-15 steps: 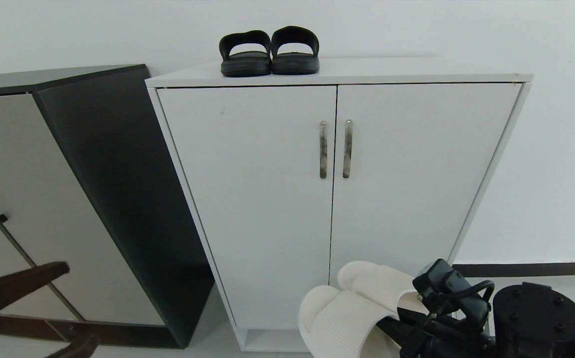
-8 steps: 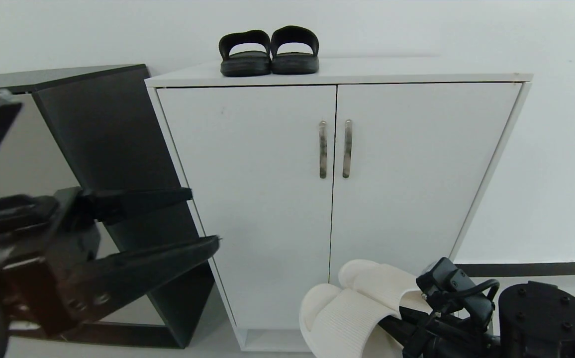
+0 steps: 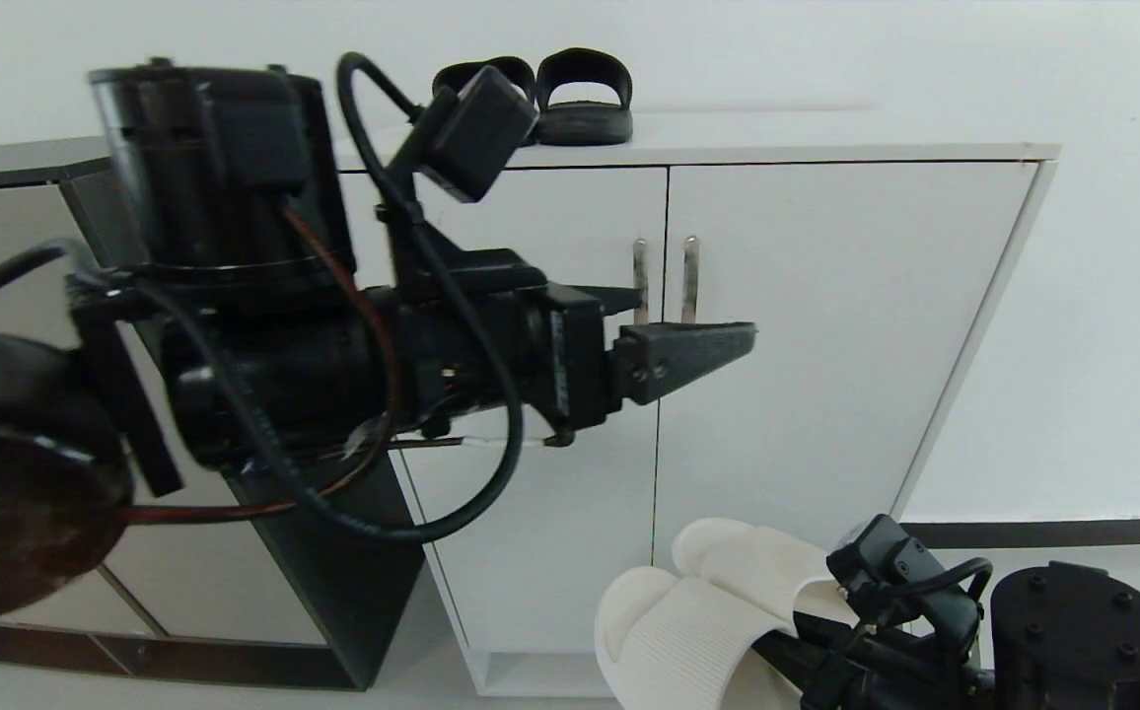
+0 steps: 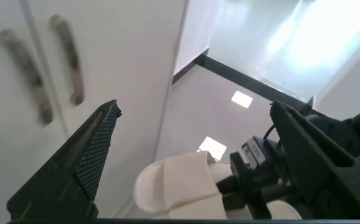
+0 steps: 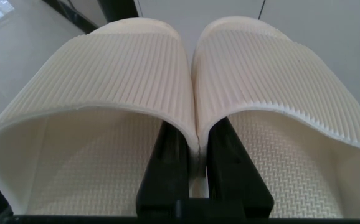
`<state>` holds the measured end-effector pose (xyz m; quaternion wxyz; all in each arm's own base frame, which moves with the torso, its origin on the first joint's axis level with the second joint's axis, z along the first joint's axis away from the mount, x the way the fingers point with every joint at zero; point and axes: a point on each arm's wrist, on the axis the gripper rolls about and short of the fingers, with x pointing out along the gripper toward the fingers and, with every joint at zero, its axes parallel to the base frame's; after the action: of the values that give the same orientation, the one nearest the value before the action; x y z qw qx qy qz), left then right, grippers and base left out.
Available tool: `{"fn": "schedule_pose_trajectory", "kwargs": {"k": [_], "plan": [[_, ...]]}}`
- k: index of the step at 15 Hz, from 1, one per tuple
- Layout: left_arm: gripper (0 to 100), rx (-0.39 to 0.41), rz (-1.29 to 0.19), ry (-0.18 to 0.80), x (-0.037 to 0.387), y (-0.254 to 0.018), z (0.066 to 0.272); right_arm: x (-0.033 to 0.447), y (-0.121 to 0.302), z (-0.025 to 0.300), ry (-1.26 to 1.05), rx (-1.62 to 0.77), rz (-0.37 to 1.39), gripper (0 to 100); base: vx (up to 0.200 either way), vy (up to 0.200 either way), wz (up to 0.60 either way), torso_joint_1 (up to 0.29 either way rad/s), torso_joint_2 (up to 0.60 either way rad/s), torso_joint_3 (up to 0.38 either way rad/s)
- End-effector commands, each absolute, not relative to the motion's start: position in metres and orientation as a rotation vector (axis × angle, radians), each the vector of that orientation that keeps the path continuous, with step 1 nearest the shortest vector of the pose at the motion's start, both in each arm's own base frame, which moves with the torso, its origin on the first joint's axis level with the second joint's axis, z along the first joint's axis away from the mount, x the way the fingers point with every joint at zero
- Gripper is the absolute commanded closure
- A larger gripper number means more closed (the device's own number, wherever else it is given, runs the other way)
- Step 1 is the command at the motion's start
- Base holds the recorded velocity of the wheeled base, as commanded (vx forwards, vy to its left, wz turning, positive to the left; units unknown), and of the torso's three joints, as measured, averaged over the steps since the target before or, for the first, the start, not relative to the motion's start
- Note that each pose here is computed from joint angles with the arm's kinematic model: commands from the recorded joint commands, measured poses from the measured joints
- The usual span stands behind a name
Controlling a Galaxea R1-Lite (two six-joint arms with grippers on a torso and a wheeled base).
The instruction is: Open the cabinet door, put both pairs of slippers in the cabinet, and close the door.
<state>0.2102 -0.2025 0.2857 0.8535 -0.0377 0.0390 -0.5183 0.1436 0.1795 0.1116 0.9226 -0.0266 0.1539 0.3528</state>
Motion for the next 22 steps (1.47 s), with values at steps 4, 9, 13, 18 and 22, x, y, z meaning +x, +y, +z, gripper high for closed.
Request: {"fn": "schedule_pose_trajectory", "kwargs": {"k": [4, 9, 13, 18, 22], "plan": [[0, -0.094, -1.182, 0.184, 0.265, -0.241, 0.275, 0.144, 0.180, 0.112, 0.316, -0.054, 0.723, 100, 0.000, 0.000, 0.00, 0.000, 0.00, 0.000], [0, -0.174, -1.176, 0.201, 0.297, -0.235, 0.278, 0.144, 0.180, 0.112, 0.316, -0.054, 0.725, 100, 0.000, 0.000, 0.00, 0.000, 0.00, 0.000], [0, -0.173, -1.102, 0.183, 0.303, -0.236, 0.279, 0.143, 0.180, 0.112, 0.316, -0.055, 0.726, 100, 0.000, 0.000, 0.00, 0.000, 0.00, 0.000], [0, -0.178, -1.041, 0.163, 0.332, -0.234, 0.275, 0.143, 0.180, 0.112, 0.313, -0.053, 0.726, 100, 0.000, 0.000, 0.00, 0.000, 0.00, 0.000], [0, -0.177, -1.036, 0.190, 0.343, -0.241, 0.262, 0.143, 0.180, 0.113, 0.303, -0.061, 0.729, 100, 0.000, 0.000, 0.00, 0.000, 0.00, 0.000]]}}
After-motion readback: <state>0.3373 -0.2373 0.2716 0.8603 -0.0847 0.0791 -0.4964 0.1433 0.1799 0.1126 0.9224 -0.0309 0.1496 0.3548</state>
